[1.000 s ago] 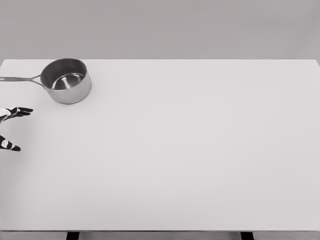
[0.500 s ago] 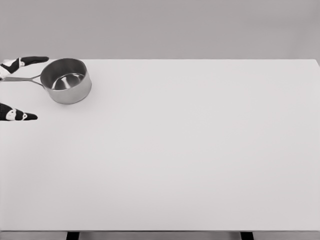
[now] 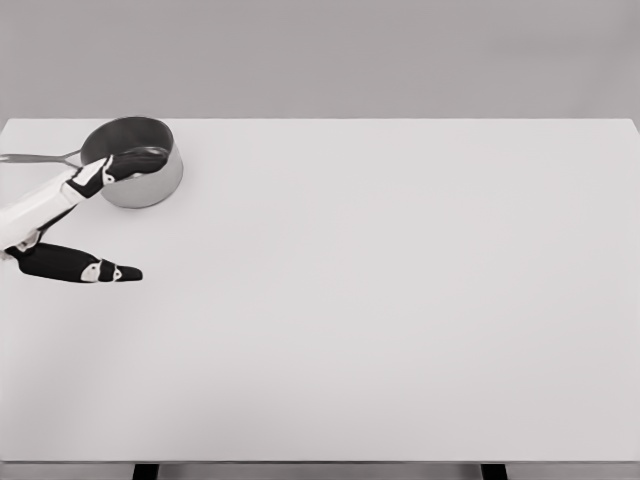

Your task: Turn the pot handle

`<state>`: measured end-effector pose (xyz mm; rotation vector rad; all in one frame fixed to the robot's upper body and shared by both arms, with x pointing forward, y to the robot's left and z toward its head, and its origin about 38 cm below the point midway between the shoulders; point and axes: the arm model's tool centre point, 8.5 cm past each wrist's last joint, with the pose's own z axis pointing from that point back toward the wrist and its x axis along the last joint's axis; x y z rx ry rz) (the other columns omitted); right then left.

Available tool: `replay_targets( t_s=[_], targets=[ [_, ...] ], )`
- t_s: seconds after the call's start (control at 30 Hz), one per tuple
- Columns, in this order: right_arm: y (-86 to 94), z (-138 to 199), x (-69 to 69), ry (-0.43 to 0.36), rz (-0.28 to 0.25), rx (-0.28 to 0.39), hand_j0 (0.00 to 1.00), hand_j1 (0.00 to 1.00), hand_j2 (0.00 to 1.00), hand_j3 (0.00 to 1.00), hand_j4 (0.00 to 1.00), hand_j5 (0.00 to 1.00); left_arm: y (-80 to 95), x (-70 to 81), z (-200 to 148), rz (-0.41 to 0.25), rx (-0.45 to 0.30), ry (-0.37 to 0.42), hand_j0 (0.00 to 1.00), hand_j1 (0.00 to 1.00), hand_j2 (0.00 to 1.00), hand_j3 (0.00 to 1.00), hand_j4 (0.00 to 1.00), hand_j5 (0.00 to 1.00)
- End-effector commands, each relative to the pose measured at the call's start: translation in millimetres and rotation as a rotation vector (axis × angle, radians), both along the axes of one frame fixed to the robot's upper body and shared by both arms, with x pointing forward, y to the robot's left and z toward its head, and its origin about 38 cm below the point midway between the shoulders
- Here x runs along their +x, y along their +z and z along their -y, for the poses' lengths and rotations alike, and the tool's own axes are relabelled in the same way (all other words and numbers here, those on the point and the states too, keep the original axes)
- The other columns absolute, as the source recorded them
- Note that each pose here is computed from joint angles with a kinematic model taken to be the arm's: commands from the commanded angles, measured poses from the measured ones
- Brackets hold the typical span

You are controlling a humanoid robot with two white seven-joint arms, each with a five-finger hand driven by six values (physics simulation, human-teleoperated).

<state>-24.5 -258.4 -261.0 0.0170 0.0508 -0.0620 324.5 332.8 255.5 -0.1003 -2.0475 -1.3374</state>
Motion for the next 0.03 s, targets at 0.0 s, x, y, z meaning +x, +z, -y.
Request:
replay_targets(
  t_s=[0.0],
  targets=[
    [0.0,-0.1,-0.1,0.000,0.000,0.000,1.00,1.00,1.00,1.00,1.00,1.00,-0.1,0.0,0.3,-0.001,-0.003,0.000,1.00,1.00,1.00,1.00,1.00,1.00]
  ],
)
